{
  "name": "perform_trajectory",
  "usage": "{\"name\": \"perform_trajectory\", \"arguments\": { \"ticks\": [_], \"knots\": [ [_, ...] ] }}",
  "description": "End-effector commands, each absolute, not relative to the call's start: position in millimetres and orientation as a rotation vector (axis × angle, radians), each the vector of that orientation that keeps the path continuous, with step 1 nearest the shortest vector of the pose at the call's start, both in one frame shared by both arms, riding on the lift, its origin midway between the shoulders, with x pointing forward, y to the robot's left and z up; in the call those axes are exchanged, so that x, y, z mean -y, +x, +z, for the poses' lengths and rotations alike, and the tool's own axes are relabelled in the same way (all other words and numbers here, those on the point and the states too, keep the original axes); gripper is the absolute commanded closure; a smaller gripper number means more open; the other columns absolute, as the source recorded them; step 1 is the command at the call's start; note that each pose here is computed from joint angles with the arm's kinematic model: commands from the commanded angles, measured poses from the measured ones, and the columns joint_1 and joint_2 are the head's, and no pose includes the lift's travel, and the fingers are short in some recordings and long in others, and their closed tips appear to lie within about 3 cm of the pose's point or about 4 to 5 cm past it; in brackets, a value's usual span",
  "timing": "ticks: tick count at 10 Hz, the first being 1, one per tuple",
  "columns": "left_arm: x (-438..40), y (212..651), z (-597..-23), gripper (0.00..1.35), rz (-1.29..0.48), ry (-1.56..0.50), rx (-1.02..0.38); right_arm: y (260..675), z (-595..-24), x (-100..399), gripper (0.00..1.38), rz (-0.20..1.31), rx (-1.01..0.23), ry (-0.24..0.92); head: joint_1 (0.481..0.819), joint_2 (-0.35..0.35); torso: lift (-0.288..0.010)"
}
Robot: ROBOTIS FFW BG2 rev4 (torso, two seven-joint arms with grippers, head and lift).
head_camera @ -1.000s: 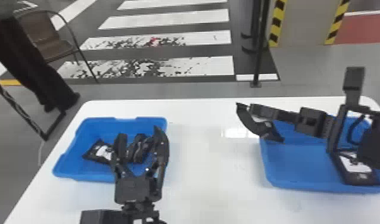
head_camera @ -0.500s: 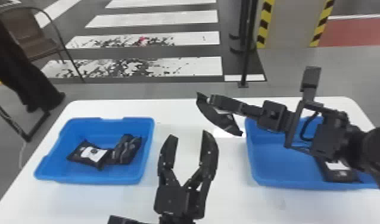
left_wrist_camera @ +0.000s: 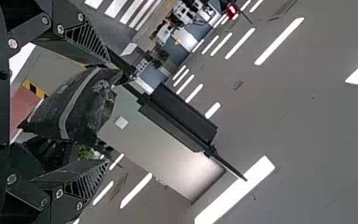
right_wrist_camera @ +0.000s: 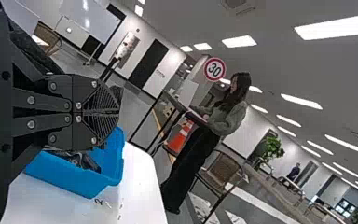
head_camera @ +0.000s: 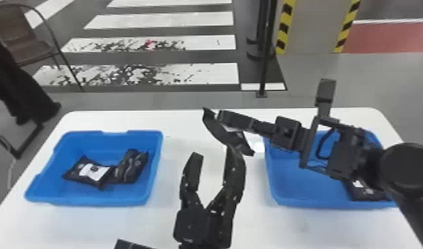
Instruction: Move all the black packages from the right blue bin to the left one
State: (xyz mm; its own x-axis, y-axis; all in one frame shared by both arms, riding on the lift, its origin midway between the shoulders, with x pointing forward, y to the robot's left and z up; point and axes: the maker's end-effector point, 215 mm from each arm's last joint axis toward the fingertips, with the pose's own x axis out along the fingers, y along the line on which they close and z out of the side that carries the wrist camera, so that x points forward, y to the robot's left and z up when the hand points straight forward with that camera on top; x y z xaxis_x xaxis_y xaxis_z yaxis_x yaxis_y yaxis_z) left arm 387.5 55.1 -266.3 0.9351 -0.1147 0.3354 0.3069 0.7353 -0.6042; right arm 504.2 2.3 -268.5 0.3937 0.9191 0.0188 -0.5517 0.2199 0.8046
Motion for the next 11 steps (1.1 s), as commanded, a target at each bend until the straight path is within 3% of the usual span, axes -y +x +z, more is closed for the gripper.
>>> {"name": "perform_trajectory", "arguments": {
  "ticks": [1, 6, 9, 10, 11],
  "knots": [
    [-46.1, 388.2, -269.7, 0.31, -0.253, -0.703, 0.266, 491.4, -278.5, -18.3, 1.22, 1.11, -0.564, 0.851, 0.695, 0.07, -0.154],
    [-46.1, 391.2, -281.5, 0.31, -0.249, -0.657, 0.254, 470.9, -281.1, -41.2, 1.22, 1.161, -0.594, 0.87, 0.695, 0.101, -0.154],
    [-54.5, 395.1, -284.8, 0.41, -0.228, -0.648, 0.257, 463.4, -275.2, -44.1, 1.22, 1.184, -0.588, 0.874, 0.695, 0.119, -0.154],
    [-61.2, 397.6, -284.4, 0.58, -0.215, -0.633, 0.265, 462.9, -274.0, -44.3, 1.22, 1.187, -0.586, 0.878, 0.695, 0.124, -0.154],
    [-68.3, 399.7, -285.4, 0.85, -0.202, -0.607, 0.271, 461.5, -272.9, -44.3, 1.22, 1.191, -0.586, 0.883, 0.695, 0.13, -0.154]
  ]
}}
